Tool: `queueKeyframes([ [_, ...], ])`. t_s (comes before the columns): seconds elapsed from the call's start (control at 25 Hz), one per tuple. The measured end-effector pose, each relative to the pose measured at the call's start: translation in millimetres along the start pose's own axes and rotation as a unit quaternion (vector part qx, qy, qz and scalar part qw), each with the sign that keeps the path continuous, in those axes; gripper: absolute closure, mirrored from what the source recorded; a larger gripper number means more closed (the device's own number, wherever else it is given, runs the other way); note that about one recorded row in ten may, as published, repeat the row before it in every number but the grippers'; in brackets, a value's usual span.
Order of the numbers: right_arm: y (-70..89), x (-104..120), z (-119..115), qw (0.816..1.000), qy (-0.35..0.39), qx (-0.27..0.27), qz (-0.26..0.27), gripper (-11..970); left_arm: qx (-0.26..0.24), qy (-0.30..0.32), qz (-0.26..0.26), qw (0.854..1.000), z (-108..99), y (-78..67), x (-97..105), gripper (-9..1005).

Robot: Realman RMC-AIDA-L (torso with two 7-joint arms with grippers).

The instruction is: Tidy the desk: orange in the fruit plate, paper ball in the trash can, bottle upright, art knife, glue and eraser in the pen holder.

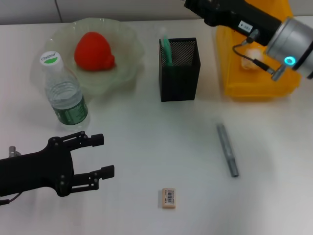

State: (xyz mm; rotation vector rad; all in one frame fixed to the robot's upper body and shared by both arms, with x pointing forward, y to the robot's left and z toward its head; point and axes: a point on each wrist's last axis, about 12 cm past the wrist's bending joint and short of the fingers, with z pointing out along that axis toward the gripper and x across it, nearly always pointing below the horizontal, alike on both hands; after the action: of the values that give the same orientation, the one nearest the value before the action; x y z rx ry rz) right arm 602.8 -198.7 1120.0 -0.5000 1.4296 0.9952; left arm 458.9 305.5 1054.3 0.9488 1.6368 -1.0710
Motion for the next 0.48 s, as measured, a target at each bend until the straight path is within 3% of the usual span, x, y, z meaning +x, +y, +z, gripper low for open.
queueKeyframes([
  [0.12,12.3,-29,-1,0.997,0.027,-0.065,-0.011,559,-0.001,0.000,-0.002,1.000,-2,-1.2,1,195],
  [0.16,12.3,-29,-1,0.997,0.027,-0.065,-0.011,520,-0.001,0.000,-0.002,1.000,-2,-1.2,1,195],
  [0.2,17.4,-39,0,0.995,0.051,-0.087,-0.017,481,-0.002,0.000,-0.003,1.000,-3,-1.6,2,195],
  [0.24,28.9,-56,6,0.983,0.125,-0.128,-0.033,442,-0.003,0.001,-0.003,1.000,-5,-1.7,2,195],
  [0.28,28.9,-56,6,0.983,0.125,-0.128,-0.033,354,-0.003,0.001,-0.003,1.000,-5,-1.7,2,195],
  [0.32,39.6,-70,12,0.963,0.215,-0.157,-0.050,266,-0.004,0.002,-0.004,1.000,-6,-1.8,2,195],
  [0.36,39.6,-70,12,0.963,0.215,-0.157,-0.050,266,-0.005,0.003,-0.004,1.000,-7,-1.6,2,195],
  [0.48,55.8,-82,23,0.905,0.373,-0.188,-0.079,267,-0.006,0.005,-0.004,1.000,-10,-1.5,2,195],
])
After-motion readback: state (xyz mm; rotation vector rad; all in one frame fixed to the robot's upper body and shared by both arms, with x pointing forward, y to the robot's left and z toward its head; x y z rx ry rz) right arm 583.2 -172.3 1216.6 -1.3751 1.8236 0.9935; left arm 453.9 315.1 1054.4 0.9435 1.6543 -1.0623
